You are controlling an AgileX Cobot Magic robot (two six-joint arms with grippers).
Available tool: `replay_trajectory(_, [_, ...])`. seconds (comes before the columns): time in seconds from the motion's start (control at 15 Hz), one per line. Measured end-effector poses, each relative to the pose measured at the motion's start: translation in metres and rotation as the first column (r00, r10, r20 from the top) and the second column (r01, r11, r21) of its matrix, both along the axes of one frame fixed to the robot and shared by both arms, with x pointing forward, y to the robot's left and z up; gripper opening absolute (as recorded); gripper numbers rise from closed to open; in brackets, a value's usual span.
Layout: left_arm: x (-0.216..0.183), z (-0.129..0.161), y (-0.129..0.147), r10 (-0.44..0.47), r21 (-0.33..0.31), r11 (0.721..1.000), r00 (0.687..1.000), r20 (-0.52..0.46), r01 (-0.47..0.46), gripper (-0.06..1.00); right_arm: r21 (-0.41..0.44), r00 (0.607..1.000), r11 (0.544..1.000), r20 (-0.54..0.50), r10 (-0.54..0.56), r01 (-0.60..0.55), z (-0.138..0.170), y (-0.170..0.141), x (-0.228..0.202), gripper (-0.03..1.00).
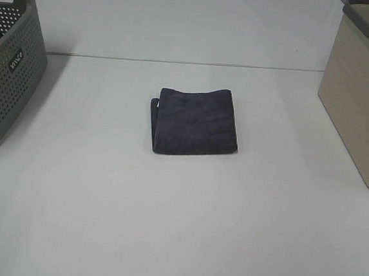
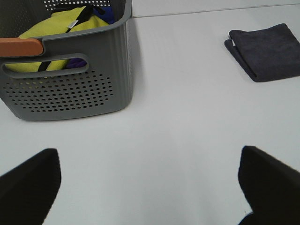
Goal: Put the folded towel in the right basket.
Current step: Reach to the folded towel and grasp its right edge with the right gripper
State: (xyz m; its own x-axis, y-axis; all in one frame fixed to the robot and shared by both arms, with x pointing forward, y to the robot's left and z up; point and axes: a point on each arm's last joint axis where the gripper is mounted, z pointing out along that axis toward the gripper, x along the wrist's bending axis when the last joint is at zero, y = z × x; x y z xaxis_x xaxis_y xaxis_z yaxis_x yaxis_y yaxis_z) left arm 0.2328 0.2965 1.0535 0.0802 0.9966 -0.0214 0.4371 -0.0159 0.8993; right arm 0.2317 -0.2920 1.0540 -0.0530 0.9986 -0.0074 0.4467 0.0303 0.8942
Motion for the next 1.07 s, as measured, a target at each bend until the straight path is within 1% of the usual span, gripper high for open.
replay_trajectory(1.07, [0.0000, 0.0000, 0.0000, 0.000, 0.000, 1.000, 1.000, 0.000, 0.000, 0.98, 0.000, 1.000, 1.000, 0.000, 0.000, 0.000, 0.0000, 0.0000, 0.0000, 0.68])
